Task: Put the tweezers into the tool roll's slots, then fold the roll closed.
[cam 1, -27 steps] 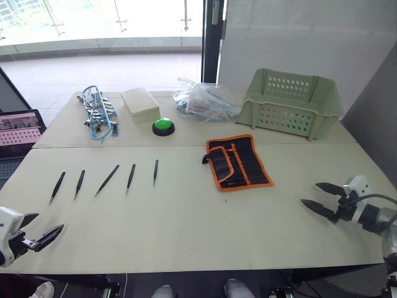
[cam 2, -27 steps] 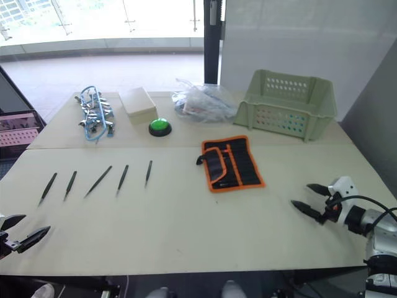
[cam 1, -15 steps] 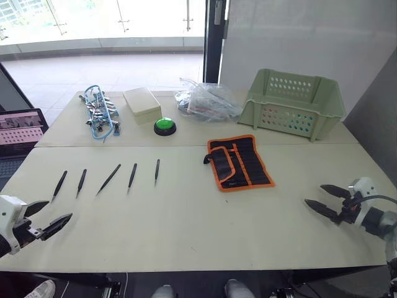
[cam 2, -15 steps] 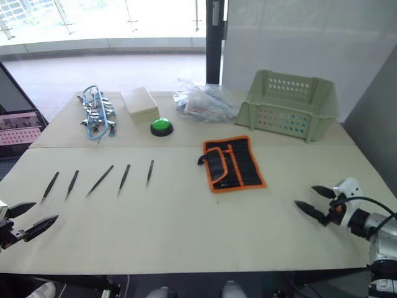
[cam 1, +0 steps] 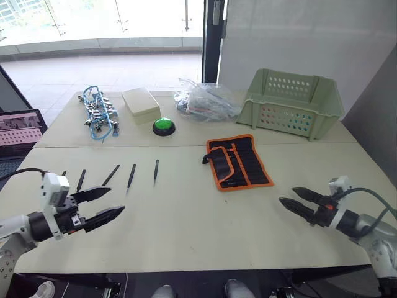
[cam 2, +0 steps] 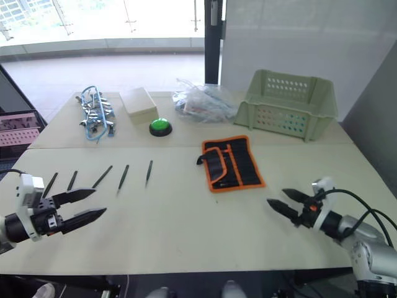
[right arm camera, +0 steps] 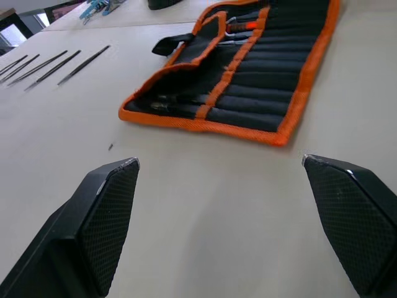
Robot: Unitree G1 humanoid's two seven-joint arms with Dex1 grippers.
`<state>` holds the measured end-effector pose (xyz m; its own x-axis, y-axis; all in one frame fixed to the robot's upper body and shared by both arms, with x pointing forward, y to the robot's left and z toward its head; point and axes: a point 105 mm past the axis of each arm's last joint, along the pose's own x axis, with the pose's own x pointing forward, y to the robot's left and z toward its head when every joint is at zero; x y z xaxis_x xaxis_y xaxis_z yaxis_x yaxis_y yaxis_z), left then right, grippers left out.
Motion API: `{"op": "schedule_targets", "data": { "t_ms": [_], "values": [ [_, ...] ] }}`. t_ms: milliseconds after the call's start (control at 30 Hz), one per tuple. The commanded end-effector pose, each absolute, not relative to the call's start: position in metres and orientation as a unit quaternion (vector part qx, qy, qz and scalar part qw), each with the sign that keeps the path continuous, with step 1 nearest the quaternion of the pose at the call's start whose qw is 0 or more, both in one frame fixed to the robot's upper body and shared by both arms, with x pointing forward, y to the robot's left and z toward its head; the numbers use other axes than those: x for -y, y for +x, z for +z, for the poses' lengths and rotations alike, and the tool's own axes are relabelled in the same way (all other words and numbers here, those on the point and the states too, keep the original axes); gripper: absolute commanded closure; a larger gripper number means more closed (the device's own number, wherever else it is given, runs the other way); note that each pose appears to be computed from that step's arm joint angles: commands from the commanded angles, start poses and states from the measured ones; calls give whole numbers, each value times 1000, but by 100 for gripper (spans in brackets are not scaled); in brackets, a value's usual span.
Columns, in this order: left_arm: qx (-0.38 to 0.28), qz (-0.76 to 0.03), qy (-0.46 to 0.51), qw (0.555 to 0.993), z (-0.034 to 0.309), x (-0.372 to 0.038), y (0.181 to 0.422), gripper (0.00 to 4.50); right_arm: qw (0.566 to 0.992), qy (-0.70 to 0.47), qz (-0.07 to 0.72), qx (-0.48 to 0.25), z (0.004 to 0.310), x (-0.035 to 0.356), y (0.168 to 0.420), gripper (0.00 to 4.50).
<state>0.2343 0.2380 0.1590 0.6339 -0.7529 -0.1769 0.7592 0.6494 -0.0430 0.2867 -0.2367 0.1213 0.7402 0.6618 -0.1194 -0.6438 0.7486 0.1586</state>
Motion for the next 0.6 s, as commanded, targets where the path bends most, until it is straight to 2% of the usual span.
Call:
{"op": "schedule_targets", "data": {
  "t_ms": [33, 300, 467, 600],
  "values": [
    [-69, -426, 13, 902, 161, -216, 232, 4, 927, 56, 366, -59, 141, 218, 285, 0],
    [-46, -421, -7, 906, 160, -195, 229, 4, 917, 51, 391, -65, 142, 181, 282, 0],
    [-41, -430, -4, 902, 162, -188, 231, 4, 925, 55, 366, -84, 135, 167, 289, 0],
    [-44, -453, 40, 889, 166, -176, 239, 4, 928, 96, 342, -115, 129, 152, 299, 0]
  ]
}}
